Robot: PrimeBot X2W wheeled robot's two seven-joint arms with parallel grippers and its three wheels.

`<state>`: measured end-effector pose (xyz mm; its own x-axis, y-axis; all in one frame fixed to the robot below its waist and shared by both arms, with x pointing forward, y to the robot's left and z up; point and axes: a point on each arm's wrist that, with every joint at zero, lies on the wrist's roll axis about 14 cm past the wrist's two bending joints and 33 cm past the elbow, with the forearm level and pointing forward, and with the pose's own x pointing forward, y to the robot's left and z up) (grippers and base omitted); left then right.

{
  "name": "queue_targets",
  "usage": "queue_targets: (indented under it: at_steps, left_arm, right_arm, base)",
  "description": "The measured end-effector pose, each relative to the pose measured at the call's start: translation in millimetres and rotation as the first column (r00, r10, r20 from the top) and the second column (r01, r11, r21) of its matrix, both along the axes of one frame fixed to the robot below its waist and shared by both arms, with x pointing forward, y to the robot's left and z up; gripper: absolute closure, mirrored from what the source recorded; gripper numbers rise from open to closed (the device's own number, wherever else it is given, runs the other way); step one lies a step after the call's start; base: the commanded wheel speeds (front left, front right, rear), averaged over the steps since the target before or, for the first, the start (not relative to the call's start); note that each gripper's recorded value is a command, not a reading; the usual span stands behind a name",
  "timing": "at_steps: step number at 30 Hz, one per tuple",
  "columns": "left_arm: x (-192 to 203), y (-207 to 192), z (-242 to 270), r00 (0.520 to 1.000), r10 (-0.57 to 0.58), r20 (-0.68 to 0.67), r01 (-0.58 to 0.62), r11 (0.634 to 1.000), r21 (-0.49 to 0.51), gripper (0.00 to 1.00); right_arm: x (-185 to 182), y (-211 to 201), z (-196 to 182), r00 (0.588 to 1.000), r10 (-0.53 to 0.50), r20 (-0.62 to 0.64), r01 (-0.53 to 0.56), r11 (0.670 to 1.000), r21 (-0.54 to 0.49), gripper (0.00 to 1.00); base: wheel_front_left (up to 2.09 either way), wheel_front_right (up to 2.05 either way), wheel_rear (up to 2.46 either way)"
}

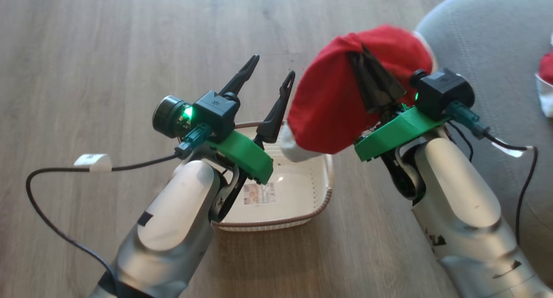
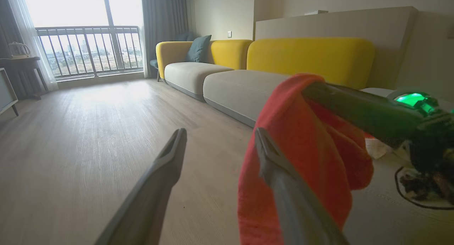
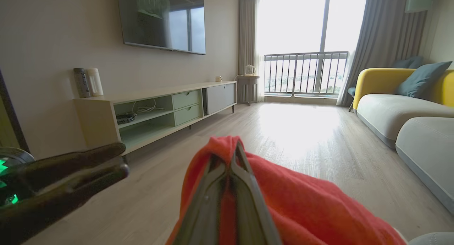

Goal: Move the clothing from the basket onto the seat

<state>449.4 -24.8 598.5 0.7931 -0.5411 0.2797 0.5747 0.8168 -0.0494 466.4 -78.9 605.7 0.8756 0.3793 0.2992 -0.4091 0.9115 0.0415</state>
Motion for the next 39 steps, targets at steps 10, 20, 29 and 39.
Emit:
queue_targets:
  at_steps: [10,20,29,39]
  left_arm:
    - [-11.7,-44.6,-20.4,0.99,-0.136,-0.045,0.137,0.991,0.01,0.0]
    - [-30.4,-94.9,-36.2,0.953,-0.293,-0.078,0.294,0.956,0.005,0.0]
    - [-53.3,-133.3,-43.3,0.908,-0.408,-0.092,0.409,0.913,-0.01,0.0]
    - [-74.6,-173.0,-45.0,0.829,-0.551,-0.093,0.55,0.834,-0.032,0.0]
  right_arm:
    - [-20.5,-55.9,7.3,0.99,-0.141,0.025,0.141,0.99,0.002,1.0]
    - [-54.2,-124.8,20.0,0.943,-0.326,0.06,0.326,0.945,0.016,1.0]
    - [-97.3,-177.0,29.4,0.875,-0.476,0.085,0.475,0.879,0.026,1.0]
    - [-150.0,-239.1,18.8,0.739,-0.67,0.07,0.669,0.742,0.047,1.0]
  base:
    - [0.0,0.0,0.0]
    - [0.0,0.0,0.0]
    - [0.0,0.0,0.0]
    - [0.0,0.0,0.0]
